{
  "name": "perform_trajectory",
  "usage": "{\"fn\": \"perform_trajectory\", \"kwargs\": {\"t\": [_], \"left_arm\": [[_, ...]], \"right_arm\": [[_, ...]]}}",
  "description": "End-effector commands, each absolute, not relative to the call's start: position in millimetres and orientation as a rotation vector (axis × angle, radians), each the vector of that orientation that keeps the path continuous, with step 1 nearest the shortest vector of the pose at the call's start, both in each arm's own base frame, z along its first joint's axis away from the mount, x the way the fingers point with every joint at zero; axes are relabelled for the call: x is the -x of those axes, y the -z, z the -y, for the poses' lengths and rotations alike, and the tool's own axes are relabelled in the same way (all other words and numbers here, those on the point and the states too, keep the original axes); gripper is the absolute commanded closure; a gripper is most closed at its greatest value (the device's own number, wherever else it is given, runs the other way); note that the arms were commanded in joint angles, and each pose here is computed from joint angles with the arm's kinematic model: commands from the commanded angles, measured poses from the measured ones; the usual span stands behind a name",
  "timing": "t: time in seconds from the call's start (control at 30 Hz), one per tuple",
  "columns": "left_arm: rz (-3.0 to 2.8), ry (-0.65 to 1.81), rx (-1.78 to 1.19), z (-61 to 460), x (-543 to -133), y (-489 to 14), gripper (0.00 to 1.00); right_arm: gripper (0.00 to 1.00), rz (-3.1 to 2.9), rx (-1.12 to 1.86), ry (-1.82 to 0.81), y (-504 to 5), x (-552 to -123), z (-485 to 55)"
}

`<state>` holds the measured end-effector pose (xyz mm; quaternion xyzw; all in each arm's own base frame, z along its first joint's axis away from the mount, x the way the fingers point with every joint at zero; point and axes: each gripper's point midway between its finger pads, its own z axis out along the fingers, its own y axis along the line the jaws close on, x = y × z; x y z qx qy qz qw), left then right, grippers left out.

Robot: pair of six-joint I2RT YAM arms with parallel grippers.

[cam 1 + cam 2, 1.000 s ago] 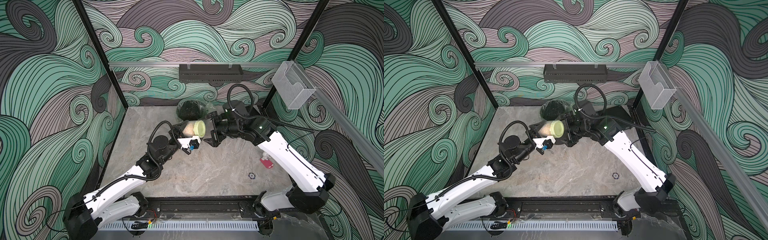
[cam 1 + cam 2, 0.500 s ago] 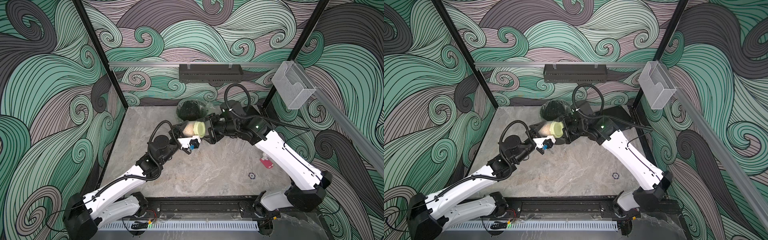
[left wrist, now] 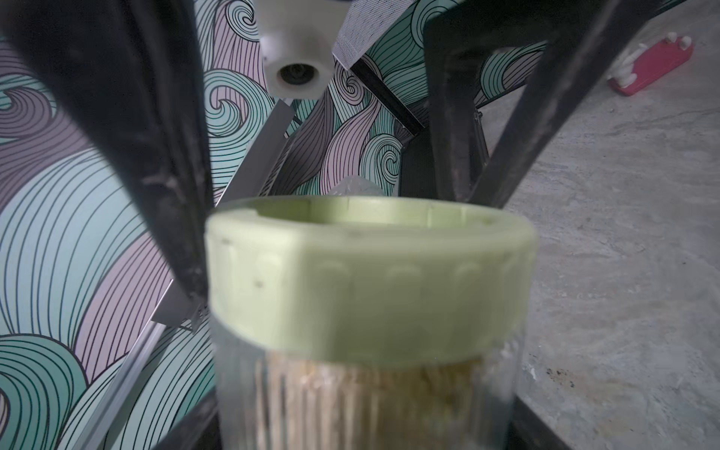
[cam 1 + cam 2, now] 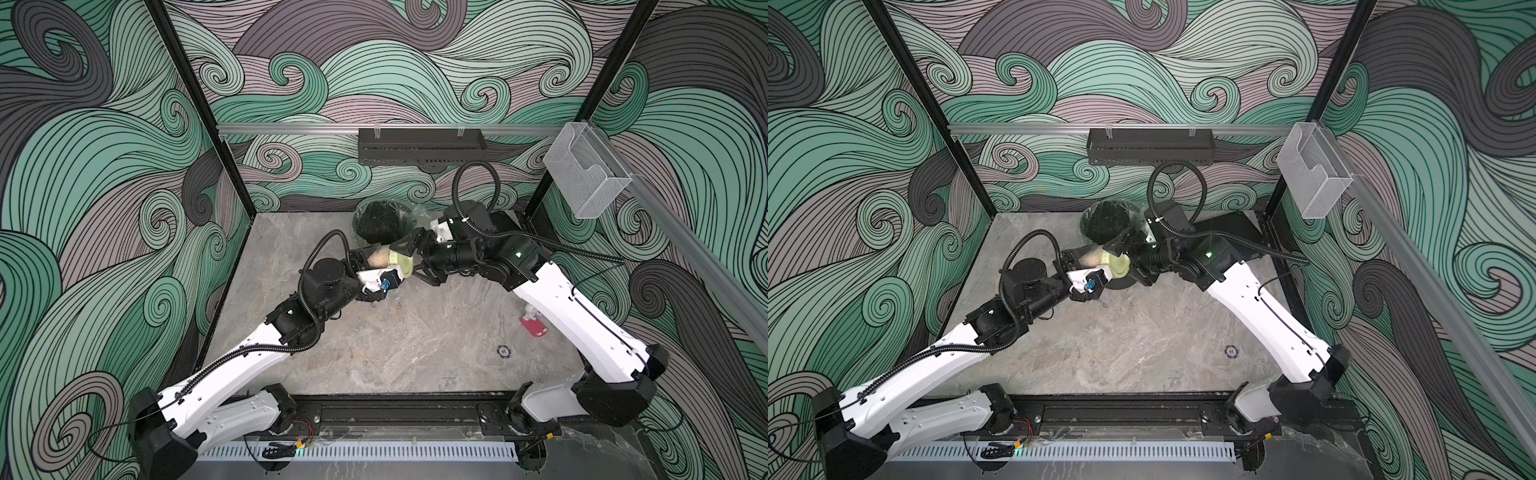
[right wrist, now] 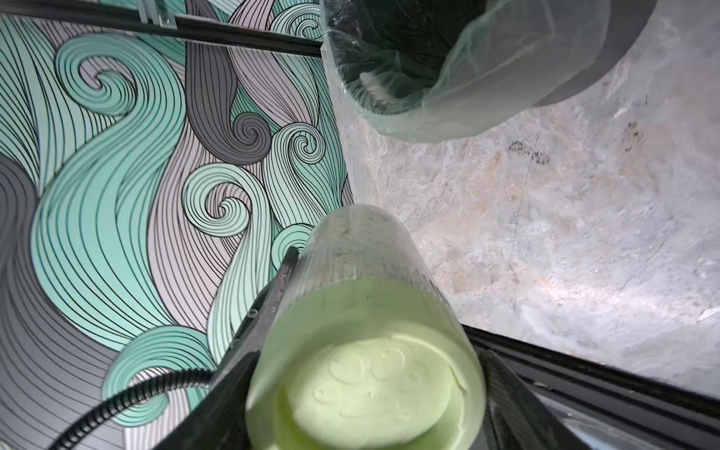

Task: Empty expired oatmeal from jars
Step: Unscrew the lid from the jar.

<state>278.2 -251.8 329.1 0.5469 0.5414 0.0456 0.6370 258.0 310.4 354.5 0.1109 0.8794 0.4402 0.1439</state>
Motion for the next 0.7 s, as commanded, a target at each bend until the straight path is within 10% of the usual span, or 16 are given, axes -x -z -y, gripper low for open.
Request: {"fn": "perform_trajectory", "kwargs": {"t": [0.0,0.67], "left_arm": [[-1.137,0.007,-1.070,251,-275,-401,1.00],[-1.182,0.195,-1.049,244,-272,-409,1.00]], "right_arm": [[0.62,-2.510,0.146,-1.270,-364,-236,-324],[0.73,-2.319,1.011,-1.075,-324,-222,-332]]}}
